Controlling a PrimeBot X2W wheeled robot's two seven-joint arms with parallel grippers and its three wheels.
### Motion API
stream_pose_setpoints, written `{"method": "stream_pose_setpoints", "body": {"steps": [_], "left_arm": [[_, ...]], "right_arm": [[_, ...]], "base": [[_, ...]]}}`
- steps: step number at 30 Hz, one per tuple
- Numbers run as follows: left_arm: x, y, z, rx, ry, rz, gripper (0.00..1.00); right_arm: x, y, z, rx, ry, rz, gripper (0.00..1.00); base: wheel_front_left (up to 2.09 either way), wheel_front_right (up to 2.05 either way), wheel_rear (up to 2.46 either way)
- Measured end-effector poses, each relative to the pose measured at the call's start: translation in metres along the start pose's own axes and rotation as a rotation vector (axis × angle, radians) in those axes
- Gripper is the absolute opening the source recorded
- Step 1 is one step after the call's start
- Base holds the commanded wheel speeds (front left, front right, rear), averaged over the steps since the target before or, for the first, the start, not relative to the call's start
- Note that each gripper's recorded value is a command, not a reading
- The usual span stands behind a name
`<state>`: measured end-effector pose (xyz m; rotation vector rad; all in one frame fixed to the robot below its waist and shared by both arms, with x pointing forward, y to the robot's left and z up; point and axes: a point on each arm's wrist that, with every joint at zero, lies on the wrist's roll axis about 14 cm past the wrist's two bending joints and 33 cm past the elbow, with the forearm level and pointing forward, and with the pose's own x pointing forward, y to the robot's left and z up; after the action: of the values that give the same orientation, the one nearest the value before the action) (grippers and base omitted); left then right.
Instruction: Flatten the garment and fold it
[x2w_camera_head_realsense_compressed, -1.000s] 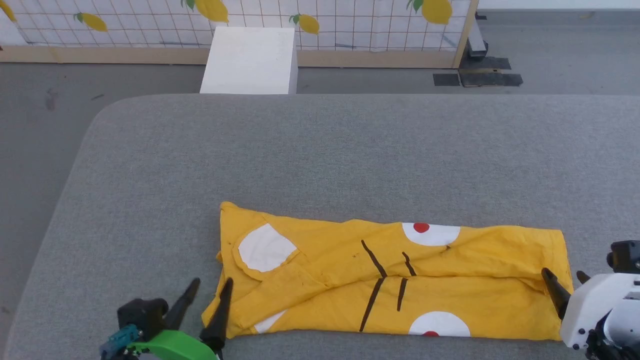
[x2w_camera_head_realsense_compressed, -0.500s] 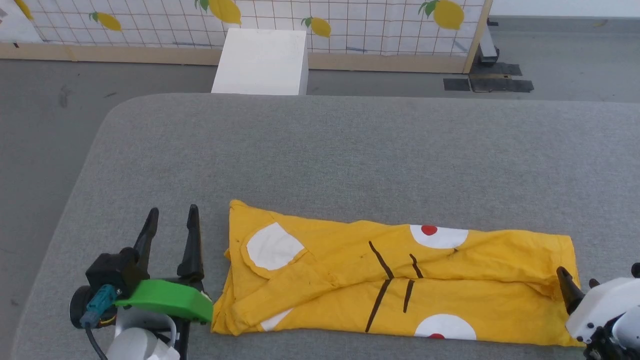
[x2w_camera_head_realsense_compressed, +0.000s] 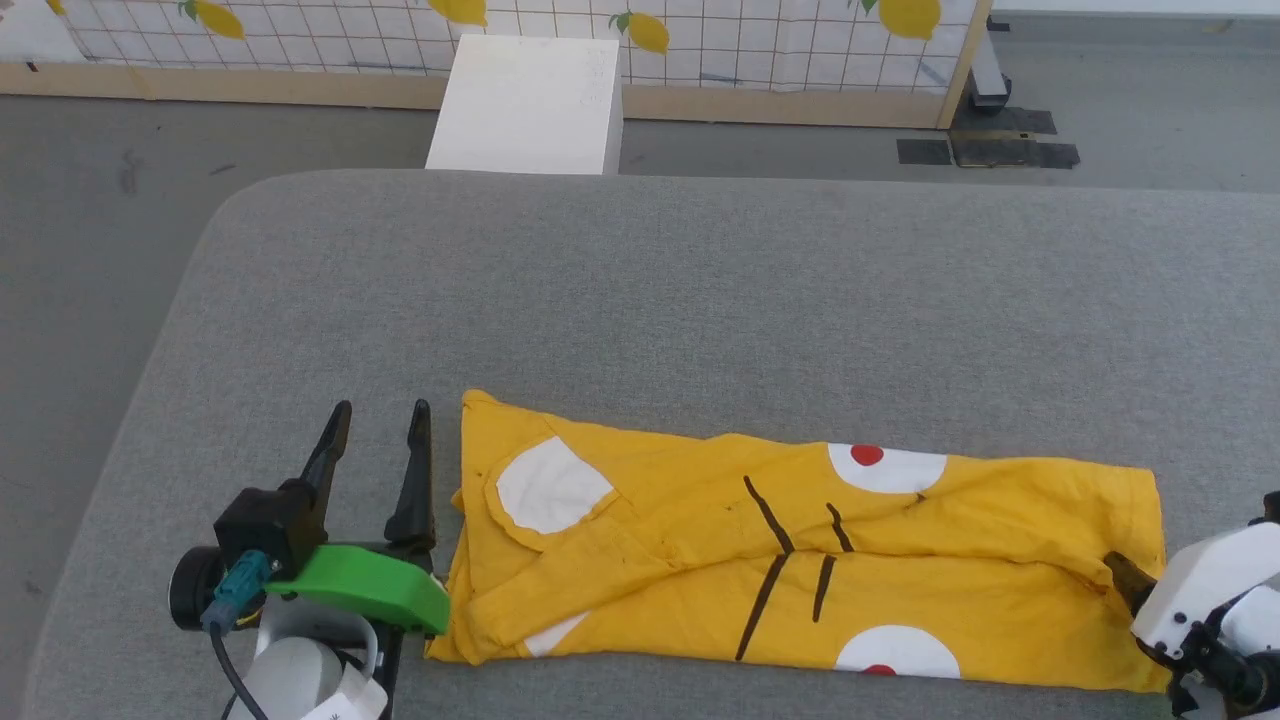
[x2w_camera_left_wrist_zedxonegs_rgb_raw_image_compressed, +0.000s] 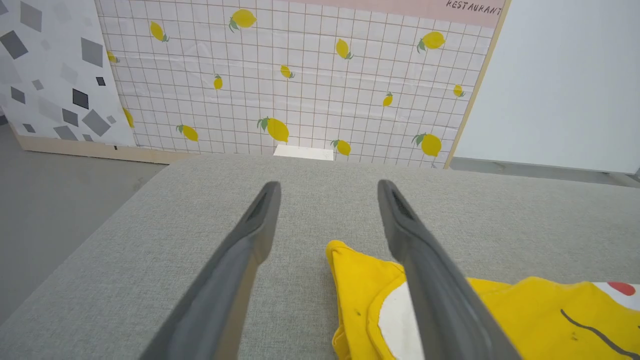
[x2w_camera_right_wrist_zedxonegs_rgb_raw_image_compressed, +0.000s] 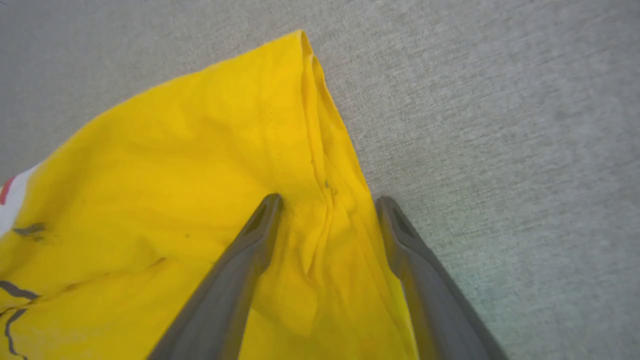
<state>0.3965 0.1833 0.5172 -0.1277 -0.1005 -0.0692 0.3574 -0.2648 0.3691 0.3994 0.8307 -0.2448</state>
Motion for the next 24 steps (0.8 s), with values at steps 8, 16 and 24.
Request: {"method": "stream_pose_setpoints", "body": {"steps": [8, 16, 24], "left_arm": [[-0.002, 0.003, -0.001, -0.009, -0.001, 0.013, 1.0], [-0.002, 0.003, -0.002, -0.004, 0.002, 0.009, 1.0], [-0.003, 0.003, -0.005, -0.007, 0.009, 0.008, 1.0]], "right_arm": [[0.002, 0.011, -0.004, 0.024, 0.089, 0.045, 0.0], [-0.008, -0.009, 0.018, -0.026, -0.051, -0.043, 0.0], [-0.032, -0.059, 0.062, -0.128, -0.23, -0.246, 0.0]], "base": [[0.0, 0.0, 0.0], [0.0, 0.0, 0.0], [0.0, 0.0, 0.0]]}}
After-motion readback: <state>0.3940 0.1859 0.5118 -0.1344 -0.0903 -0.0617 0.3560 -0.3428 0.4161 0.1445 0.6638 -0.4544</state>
